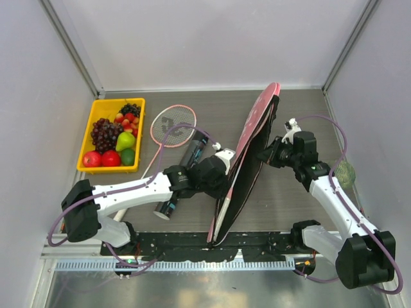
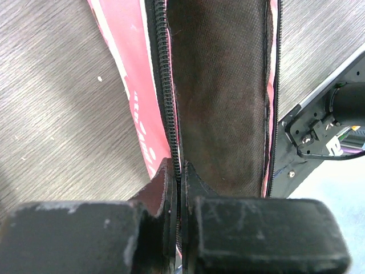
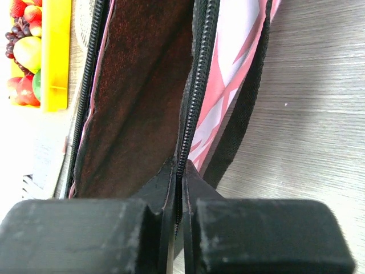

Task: Pack up the badminton gear
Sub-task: Place the racket in the racket bag.

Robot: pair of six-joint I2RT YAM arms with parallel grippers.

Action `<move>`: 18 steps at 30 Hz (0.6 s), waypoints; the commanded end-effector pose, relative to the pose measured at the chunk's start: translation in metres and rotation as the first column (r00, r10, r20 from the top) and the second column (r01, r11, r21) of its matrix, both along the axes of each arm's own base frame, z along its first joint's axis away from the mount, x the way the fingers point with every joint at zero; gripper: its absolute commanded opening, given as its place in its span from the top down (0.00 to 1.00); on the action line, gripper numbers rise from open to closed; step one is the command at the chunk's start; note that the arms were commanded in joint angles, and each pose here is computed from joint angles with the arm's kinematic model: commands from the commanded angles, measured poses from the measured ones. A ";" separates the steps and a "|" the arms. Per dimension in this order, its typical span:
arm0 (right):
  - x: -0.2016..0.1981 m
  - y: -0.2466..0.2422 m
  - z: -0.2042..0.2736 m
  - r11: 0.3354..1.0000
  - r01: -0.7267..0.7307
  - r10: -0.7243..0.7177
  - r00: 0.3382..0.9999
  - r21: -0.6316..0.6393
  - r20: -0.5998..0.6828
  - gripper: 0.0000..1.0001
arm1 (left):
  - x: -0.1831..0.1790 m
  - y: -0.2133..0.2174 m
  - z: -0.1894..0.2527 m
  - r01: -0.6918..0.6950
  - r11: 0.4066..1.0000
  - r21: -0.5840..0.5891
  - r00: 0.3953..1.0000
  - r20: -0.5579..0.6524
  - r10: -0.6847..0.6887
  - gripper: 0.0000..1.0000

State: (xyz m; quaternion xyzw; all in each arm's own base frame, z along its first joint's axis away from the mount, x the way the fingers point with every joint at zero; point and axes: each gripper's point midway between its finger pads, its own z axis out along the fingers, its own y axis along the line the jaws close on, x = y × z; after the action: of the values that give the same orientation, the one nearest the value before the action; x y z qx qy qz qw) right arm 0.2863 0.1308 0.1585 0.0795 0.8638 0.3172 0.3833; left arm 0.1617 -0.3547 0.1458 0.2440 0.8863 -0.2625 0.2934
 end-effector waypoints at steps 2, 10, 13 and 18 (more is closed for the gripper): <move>0.014 0.010 0.035 0.997 -0.070 0.063 0.982 0.035 0.180 0.95 | 0.007 -0.008 0.015 -0.010 0.999 -0.047 0.999 0.042 0.011 0.85; 0.013 0.008 0.049 0.995 -0.101 0.104 0.963 -0.024 0.248 0.95 | 0.012 -0.002 0.041 0.085 0.996 0.006 0.986 0.146 -0.085 0.57; 0.012 0.007 0.044 0.992 -0.118 0.127 0.962 -0.050 0.241 0.94 | 0.012 0.000 0.054 0.108 0.994 0.018 0.979 0.172 -0.109 0.55; 0.009 0.005 0.042 0.988 -0.132 0.147 0.955 -0.073 0.257 0.95 | 0.019 0.014 0.082 0.096 0.995 0.020 0.967 0.234 -0.098 0.52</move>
State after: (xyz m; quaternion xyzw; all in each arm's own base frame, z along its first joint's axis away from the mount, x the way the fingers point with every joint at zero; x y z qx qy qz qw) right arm 0.2878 0.1346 0.1699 0.0126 0.8484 0.3256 0.4171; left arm 0.1716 -0.3544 0.1827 0.3105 0.8554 -0.2456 0.3341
